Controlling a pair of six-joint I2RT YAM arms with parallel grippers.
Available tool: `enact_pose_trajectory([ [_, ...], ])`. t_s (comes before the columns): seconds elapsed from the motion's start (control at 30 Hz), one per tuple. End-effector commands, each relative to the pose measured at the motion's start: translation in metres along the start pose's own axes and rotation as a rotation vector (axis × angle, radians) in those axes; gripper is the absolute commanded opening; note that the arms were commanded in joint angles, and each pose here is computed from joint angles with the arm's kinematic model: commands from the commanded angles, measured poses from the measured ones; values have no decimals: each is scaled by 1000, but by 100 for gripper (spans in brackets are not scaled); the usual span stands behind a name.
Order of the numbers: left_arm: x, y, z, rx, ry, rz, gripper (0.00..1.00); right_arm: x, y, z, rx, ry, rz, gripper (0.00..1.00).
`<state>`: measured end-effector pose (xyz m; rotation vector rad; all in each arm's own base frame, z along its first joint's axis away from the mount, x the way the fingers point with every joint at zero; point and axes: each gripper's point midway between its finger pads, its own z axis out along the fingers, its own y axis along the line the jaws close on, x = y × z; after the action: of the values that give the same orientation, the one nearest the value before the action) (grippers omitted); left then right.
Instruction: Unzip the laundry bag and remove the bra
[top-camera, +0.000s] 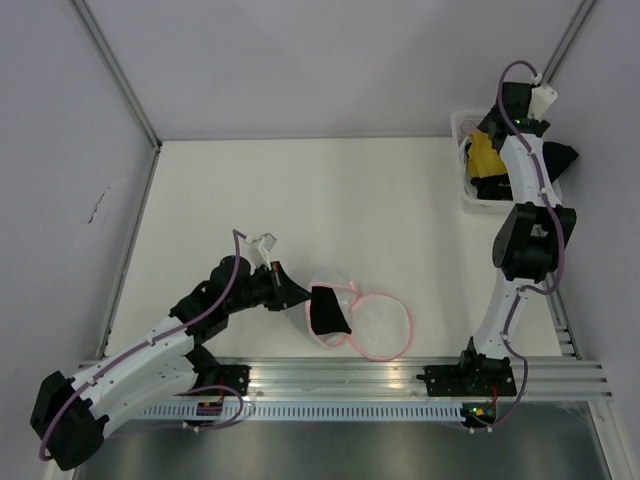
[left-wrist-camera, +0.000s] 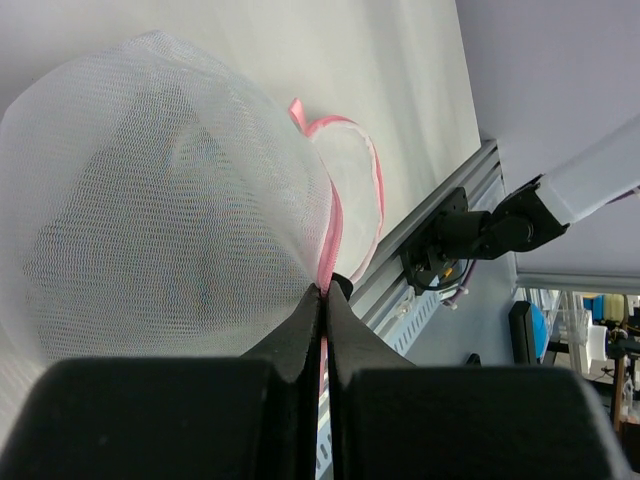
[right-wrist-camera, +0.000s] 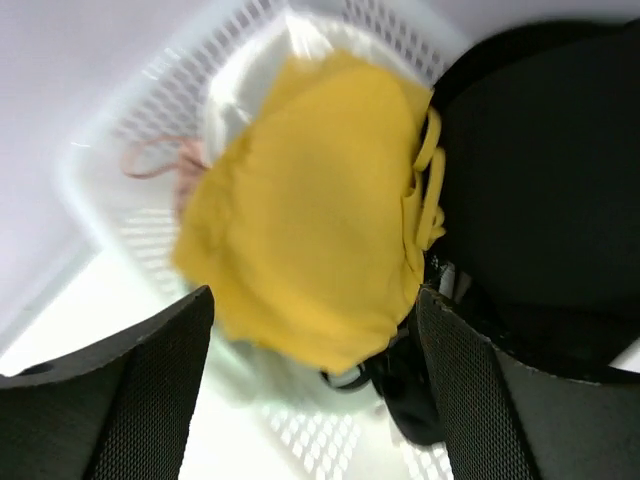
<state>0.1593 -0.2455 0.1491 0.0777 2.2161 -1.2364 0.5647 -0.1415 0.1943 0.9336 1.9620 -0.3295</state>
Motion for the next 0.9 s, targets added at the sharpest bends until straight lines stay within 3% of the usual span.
enact_pose_trajectory([
  [0.0,-1,-5,-1,16,-3,-14,2,-112,11,-118,-177,-279,102,87],
  [0.1,0,-2,2,6,4,-15,2,-114,23,-168,-273,-322,81,87],
  [0.17,0,-1,3,4,4,-15,2,-85,31,-180,-325,-262,-3,86],
  [0.2,1,0,4,0,3,-18,2,-66,49,-210,-402,-237,-39,86],
  [0.23,0,1,4,0,1,-19,2,-45,53,-220,-438,-194,-77,85],
  [0.27,0,1,5,-1,0,-22,2,5,52,-214,-460,-103,-141,84],
  [0.33,0,0,6,4,-1,-27,2,50,67,-263,-646,-50,-176,82],
  [0.37,1,1,6,3,0,-29,2,111,56,-259,-666,57,-240,78],
  [0.4,1,2,6,1,-2,-30,2,133,59,-294,-769,78,-251,76],
  [0.43,1,2,6,0,-1,-32,2,154,58,-308,-822,106,-263,76],
  [0.47,1,3,6,0,-3,-35,2,203,42,-310,-836,191,-311,75],
  [0.5,2,4,6,-3,-2,-36,2,225,42,-347,-950,220,-330,75],
  [0.57,3,5,6,-6,1,-37,2,278,25,-371,-1039,344,-377,74],
  [0.67,4,8,7,-15,4,-40,2,336,3,-445,-1240,471,-493,75],
  [0.77,3,10,9,-26,0,-41,2,366,-17,-495,-1353,539,-589,78],
  [0.87,4,9,10,-20,5,-47,2,386,-30,-517,-1395,578,-658,79],
])
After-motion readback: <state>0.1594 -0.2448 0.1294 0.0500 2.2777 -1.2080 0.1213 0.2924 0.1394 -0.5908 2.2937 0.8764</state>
